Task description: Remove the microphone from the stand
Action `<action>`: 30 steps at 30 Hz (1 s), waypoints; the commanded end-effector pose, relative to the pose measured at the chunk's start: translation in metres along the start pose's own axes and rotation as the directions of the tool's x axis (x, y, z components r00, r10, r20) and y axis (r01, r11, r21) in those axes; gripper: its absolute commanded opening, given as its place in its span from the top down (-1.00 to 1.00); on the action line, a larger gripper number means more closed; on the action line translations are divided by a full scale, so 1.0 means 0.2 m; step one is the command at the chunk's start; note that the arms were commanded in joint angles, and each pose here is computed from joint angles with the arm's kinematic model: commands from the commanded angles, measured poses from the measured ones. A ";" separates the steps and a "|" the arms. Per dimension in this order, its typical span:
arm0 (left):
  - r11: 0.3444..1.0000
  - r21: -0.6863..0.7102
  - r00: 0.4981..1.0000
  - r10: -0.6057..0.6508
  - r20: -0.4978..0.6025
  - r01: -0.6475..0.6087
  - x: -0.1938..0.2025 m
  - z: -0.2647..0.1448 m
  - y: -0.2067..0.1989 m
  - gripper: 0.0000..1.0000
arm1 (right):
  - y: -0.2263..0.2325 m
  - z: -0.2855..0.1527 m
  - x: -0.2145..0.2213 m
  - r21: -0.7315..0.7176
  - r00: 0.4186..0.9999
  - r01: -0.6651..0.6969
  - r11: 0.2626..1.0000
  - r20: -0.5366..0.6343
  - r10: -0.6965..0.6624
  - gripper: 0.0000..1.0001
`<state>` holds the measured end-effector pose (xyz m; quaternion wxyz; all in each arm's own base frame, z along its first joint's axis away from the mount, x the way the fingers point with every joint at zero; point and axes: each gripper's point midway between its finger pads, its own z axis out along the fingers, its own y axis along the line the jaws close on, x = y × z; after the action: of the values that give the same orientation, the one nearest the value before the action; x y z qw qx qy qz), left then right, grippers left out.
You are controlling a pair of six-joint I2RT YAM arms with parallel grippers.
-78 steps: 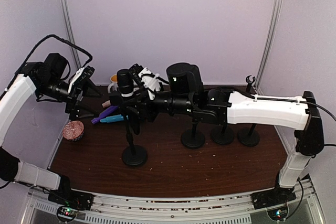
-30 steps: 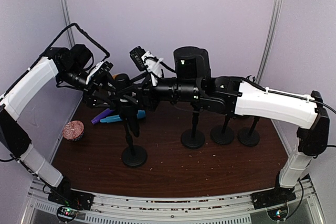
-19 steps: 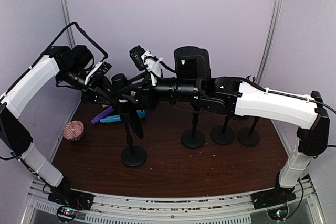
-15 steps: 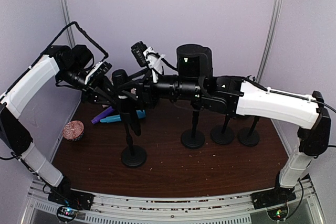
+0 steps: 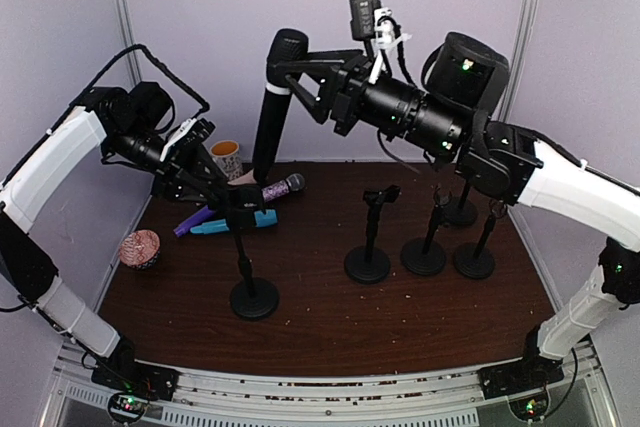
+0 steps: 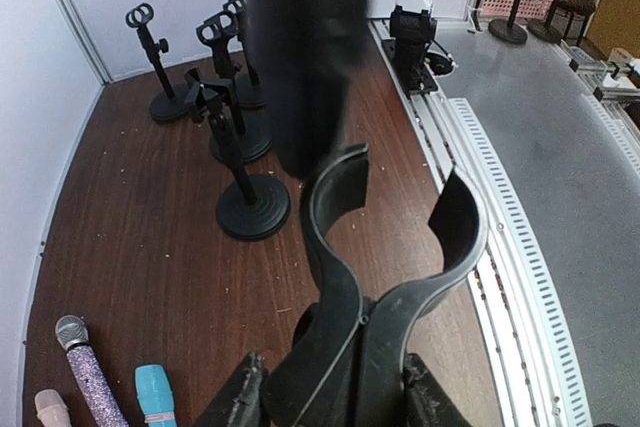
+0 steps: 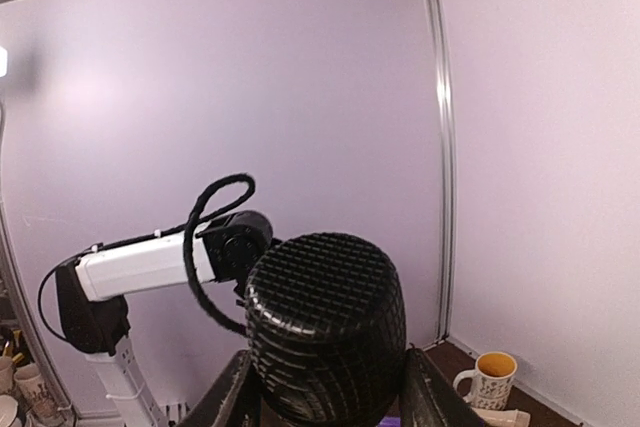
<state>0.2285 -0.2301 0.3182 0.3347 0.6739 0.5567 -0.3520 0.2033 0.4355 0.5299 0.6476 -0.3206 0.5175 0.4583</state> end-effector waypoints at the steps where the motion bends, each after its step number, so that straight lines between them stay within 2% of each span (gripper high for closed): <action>1: 0.998 -0.060 0.998 0.022 -0.065 -0.026 0.04 -0.01 0.02 -0.17 | -0.20 -0.11 -0.18 0.199 0.991 -0.038 0.979 0.136 0.011 0.62; 4: 0.995 -0.095 0.996 0.009 -0.091 -0.018 0.05 -0.02 0.03 -0.80 | -0.36 -0.12 -0.11 0.371 0.994 -0.068 0.926 0.106 0.030 0.71; 5: 0.994 -0.107 0.996 0.006 -0.093 -0.016 0.05 -0.03 0.04 -0.93 | -0.40 -0.12 -0.07 0.410 0.995 -0.074 0.909 0.094 0.038 0.73; 12: 0.977 -0.211 0.994 -0.039 -0.099 0.018 -0.01 -0.10 0.06 -0.96 | -0.55 -0.04 0.25 0.564 0.995 -0.092 0.820 0.020 0.098 0.76; 19: 0.941 -0.330 0.990 -0.109 -0.089 0.074 0.03 -0.22 0.10 -0.96 | -0.64 0.10 0.64 0.659 0.976 -0.180 0.731 0.026 0.217 0.81; 23: 0.914 -0.389 0.983 -0.159 -0.087 0.114 0.10 -0.28 0.14 -0.95 | -0.67 0.20 0.89 0.689 0.947 -0.269 0.673 0.062 0.315 0.84; 30: 0.897 -0.412 0.975 -0.210 -0.071 0.163 0.19 -0.31 0.10 -0.95 | -0.71 0.21 1.28 0.743 0.862 -0.441 0.503 0.197 0.466 0.87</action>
<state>0.2599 -0.1669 0.3186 0.3838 0.5621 0.6960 -0.2285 0.3576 0.4897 0.2790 0.5828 0.0120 0.7577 0.2934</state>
